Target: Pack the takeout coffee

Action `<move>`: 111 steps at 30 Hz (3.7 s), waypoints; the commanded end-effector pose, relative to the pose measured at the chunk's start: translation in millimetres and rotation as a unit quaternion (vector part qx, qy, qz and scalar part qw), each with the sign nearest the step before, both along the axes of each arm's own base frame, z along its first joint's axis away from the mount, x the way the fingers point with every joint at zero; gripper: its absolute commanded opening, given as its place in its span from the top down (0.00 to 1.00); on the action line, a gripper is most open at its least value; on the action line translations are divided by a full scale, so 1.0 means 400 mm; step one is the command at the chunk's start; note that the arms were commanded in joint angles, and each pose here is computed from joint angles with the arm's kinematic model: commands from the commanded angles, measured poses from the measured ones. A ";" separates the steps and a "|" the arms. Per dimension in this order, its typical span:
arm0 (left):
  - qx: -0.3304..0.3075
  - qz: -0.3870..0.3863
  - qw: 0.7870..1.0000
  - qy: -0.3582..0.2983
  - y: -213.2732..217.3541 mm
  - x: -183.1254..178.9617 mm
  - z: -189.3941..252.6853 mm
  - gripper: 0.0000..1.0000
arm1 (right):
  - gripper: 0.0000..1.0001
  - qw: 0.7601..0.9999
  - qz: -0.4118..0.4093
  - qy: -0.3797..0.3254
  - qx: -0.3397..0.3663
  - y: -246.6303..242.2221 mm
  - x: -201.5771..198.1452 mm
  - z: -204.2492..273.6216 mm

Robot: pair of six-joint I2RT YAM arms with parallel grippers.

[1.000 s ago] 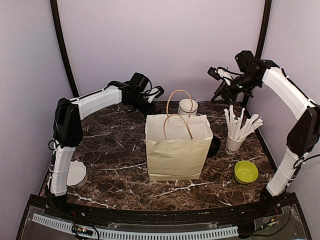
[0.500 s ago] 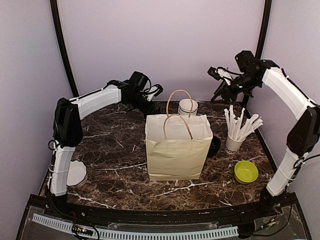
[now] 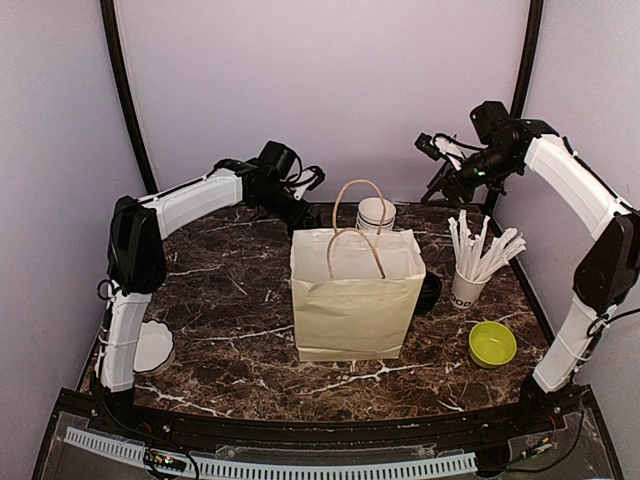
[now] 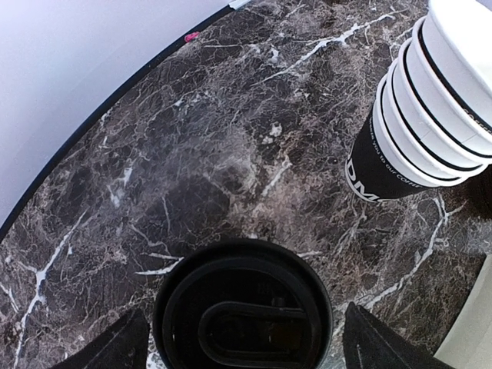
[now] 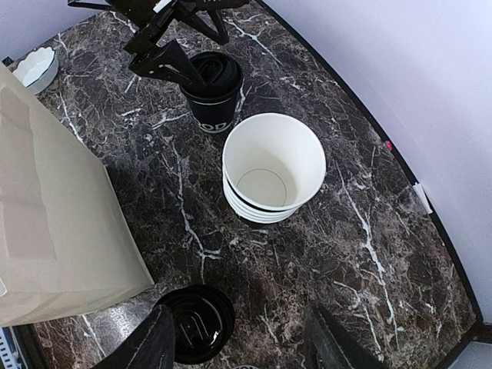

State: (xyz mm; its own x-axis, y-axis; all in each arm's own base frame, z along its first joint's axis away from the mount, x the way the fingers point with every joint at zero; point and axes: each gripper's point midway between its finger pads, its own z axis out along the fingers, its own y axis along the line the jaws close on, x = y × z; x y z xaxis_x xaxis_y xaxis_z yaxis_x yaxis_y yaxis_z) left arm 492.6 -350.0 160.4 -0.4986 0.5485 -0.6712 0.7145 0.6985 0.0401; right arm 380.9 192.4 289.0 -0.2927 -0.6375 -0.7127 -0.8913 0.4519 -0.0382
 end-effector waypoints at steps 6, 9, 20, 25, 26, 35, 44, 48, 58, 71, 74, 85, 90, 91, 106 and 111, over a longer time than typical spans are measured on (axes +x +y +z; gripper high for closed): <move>0.000 -0.001 1.000 0.026 -0.001 -0.004 -0.034 0.13 | 0.42 1.000 0.003 -0.006 0.009 0.007 0.011 0.009; 0.004 0.000 1.000 0.026 0.001 -0.004 -0.034 0.19 | 0.42 1.000 0.003 -0.005 0.008 0.007 0.010 0.007; 0.008 0.010 1.000 0.005 0.029 -0.018 0.088 0.32 | 0.42 1.000 0.005 -0.007 0.011 0.008 0.008 0.013; 0.020 0.024 0.999 -0.005 0.073 -0.052 0.154 0.31 | 0.42 1.000 0.007 -0.009 0.015 0.012 0.007 0.023; 0.024 0.027 0.999 -0.004 0.082 -0.060 0.158 0.31 | 0.42 1.000 0.008 -0.012 0.015 0.011 0.007 0.029; 0.030 0.044 0.998 0.037 0.228 -0.287 0.159 0.30 | 0.42 0.999 0.018 -0.023 0.024 0.018 -0.001 0.054; -0.007 -0.018 0.997 0.077 0.244 -0.571 0.106 0.30 | 0.42 0.999 0.027 -0.023 0.035 0.025 -0.011 0.065; -0.006 -0.019 0.994 0.103 0.236 -0.645 0.039 0.30 | 0.42 0.998 0.032 -0.020 0.041 0.030 -0.016 0.068; -0.006 -0.039 0.993 0.111 0.207 -0.741 -0.058 0.27 | 0.41 0.998 0.036 -0.020 0.043 0.031 -0.028 0.067; 0.017 -0.059 0.991 0.118 0.216 -0.792 0.081 0.01 | 0.41 0.997 0.047 -0.017 0.053 0.036 -0.046 0.072; 0.037 -0.061 0.987 0.141 0.230 -0.809 0.102 0.02 | 0.41 0.997 0.050 -0.017 0.054 0.037 -0.049 0.074; 0.127 -0.049 0.962 0.236 0.267 -0.853 0.063 0.17 | 0.40 0.997 0.056 -0.013 0.056 0.038 -0.064 0.070; 0.146 -0.050 0.958 0.243 0.262 -0.843 0.042 0.14 | 0.40 0.997 0.057 -0.014 0.054 0.035 -0.068 0.068; 0.151 -0.050 0.957 0.243 0.260 -0.841 0.036 0.13 | 0.40 0.997 0.056 -0.015 0.054 0.034 -0.068 0.068; 0.160 -0.054 0.953 0.251 0.223 -0.818 -0.008 0.15 | 0.40 0.997 0.058 -0.012 0.054 0.038 -0.065 0.059; 0.170 -0.052 0.950 0.258 0.226 -0.823 -0.029 0.16 | 0.40 0.997 0.058 -0.011 0.054 0.037 -0.063 0.057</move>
